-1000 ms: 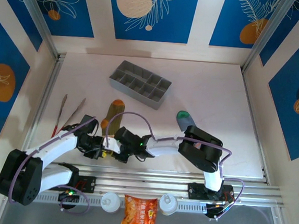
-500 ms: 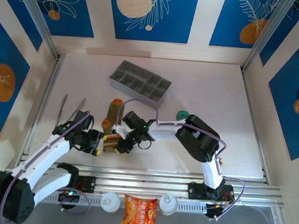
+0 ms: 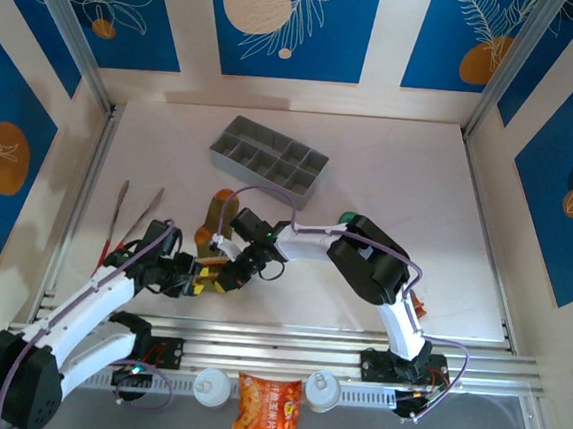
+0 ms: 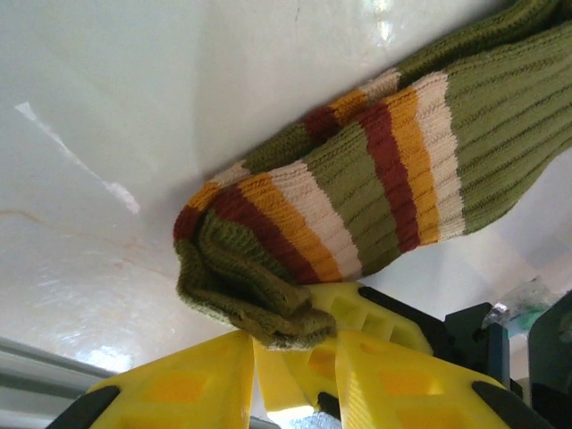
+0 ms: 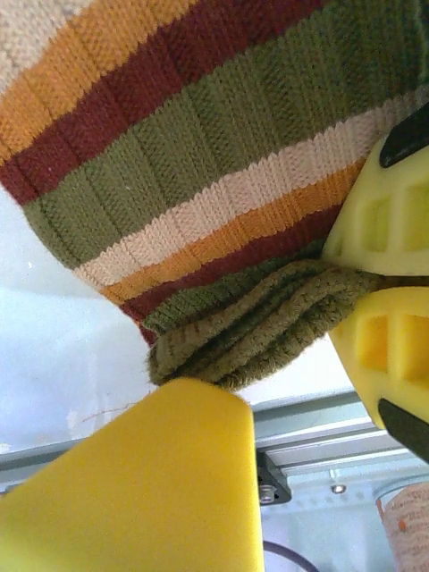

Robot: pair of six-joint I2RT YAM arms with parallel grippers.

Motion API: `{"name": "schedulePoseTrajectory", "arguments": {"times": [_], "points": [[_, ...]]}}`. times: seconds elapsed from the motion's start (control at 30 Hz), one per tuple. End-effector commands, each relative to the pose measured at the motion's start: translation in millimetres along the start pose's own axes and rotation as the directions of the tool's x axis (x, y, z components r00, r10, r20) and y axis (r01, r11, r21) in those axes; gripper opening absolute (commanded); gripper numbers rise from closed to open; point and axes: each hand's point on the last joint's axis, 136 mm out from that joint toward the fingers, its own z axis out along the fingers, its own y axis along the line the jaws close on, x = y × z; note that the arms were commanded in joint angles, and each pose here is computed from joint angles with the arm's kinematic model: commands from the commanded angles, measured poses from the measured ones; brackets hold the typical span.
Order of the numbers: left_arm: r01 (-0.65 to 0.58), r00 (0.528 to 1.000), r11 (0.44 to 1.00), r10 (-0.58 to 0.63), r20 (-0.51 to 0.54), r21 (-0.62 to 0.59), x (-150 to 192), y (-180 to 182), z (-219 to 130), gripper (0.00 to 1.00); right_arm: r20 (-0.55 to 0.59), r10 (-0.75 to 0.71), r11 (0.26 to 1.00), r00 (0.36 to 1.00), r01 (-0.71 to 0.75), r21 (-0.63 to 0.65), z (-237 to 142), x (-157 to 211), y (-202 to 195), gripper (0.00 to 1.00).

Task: Roll the socks

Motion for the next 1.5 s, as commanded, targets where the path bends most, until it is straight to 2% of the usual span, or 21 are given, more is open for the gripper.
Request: {"name": "schedulePoseTrajectory", "arguments": {"times": [0.0, 0.1, 0.4, 0.6, 0.73, 0.93, 1.03, 1.13, 1.2, 1.37, 1.47], "points": [[0.081, 0.997, 0.997, -0.081, -0.012, 0.000, 0.1, 0.4, 8.4, 0.30, -0.074, 0.106, 0.994, 0.992, -0.106, 0.005, 7.7, 19.6, -12.5, 0.00], [0.089, 0.996, 0.996, -0.089, 0.006, 0.006, -5.6, -2.0, 15.3, 0.29, -0.072, 0.110, 0.994, 0.991, -0.110, 0.001, 7.2, 17.6, -12.9, 0.00], [0.085, 0.993, 0.989, -0.073, 0.093, -0.124, -28.3, 14.5, 37.5, 0.21, -0.087, 0.089, 0.996, 0.992, -0.088, 0.024, 7.2, 19.0, -16.7, 0.01], [0.111, 0.990, 0.942, -0.076, 0.123, -0.315, -34.2, 50.0, 39.6, 0.12, -0.089, 0.027, 0.999, 0.996, -0.023, 0.048, 1.6, 17.6, -16.0, 0.19], [0.119, 0.989, 0.925, -0.079, 0.125, -0.360, -34.7, 59.2, 39.8, 0.11, -0.075, -0.045, 0.995, 0.996, 0.051, 0.083, -5.8, 12.8, -12.5, 0.34], [0.111, 0.989, 0.920, -0.064, 0.133, -0.377, -35.6, 57.2, 36.7, 0.10, 0.026, -0.263, 0.942, 0.965, 0.250, 0.225, -36.9, 0.9, -6.5, 0.44], [0.106, 0.990, 0.916, -0.060, 0.129, -0.388, -35.4, 57.3, 37.3, 0.10, 0.066, -0.437, 0.852, 0.897, 0.390, 0.348, -51.5, 0.6, -2.9, 0.47], [0.101, 0.991, 0.912, -0.055, 0.125, -0.398, -35.4, 57.1, 37.5, 0.10, 0.002, -0.649, 0.664, 0.761, 0.565, 0.490, -53.6, 6.9, 1.3, 0.50], [0.096, 0.991, 0.911, -0.050, 0.125, -0.402, -35.5, 55.8, 37.0, 0.10, -0.082, -0.743, 0.513, 0.664, 0.644, 0.567, -51.9, 6.5, 3.7, 0.52], [0.089, 0.992, 0.905, -0.042, 0.121, -0.417, -35.7, 54.4, 36.5, 0.10, -0.255, -0.849, 0.228, 0.463, 0.755, 0.614, -40.7, -5.8, 17.7, 0.52], [0.083, 0.992, 0.899, -0.035, 0.119, -0.429, -36.1, 53.2, 35.6, 0.10, -0.311, -0.877, 0.119, 0.365, 0.793, 0.597, -30.5, -12.5, 29.8, 0.51]]}}
